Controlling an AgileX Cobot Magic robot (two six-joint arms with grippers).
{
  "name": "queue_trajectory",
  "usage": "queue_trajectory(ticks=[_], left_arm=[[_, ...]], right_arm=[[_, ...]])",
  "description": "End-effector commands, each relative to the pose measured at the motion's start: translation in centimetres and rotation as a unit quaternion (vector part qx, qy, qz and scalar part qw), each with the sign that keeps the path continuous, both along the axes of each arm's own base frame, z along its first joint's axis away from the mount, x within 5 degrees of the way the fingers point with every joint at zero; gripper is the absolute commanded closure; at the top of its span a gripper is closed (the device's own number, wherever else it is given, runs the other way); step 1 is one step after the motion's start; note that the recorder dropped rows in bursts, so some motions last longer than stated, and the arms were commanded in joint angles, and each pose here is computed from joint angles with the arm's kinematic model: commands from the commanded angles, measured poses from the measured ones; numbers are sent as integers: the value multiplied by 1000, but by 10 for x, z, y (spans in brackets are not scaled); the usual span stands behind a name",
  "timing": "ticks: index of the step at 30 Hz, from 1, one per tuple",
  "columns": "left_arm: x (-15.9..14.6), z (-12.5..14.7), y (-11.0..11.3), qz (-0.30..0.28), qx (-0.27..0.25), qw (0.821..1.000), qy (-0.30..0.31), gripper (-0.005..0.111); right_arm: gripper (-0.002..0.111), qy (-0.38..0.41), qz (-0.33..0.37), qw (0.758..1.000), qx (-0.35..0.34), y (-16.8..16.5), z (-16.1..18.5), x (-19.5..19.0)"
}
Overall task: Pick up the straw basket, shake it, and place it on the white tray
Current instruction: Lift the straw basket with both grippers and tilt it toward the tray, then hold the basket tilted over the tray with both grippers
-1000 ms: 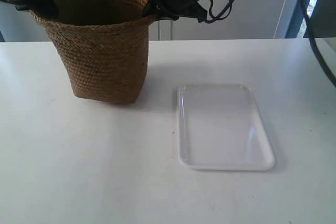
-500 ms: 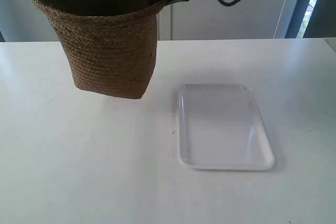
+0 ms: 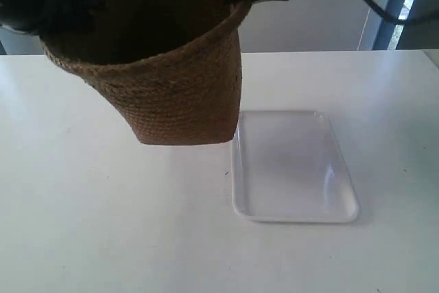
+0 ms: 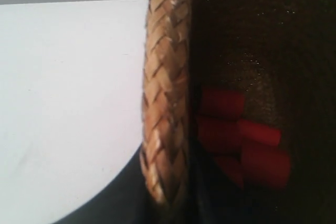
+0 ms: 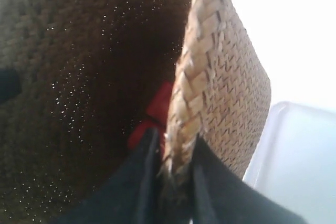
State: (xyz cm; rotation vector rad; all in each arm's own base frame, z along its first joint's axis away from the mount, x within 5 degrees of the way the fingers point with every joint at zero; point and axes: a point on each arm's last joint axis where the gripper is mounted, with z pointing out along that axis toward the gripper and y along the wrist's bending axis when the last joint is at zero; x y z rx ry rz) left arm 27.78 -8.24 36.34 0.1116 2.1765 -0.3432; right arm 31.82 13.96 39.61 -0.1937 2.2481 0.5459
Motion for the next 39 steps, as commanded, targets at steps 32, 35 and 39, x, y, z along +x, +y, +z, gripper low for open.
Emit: queue_trajectory(ticks=[32,35,39], left_arm=[[-139,-35,-14,-138,-67,974,-165,107],[-135,-35,-16,-139,-59,973,-173,107],[-124,-38,-21,-129,-70,973,-180,107]], right_arm=[[108,-119,59,988,79,-45,-86,-190],[108,-124,63,987,82,-43,-85,-191],[108,-118,65,988,78,-42,-87,-190]])
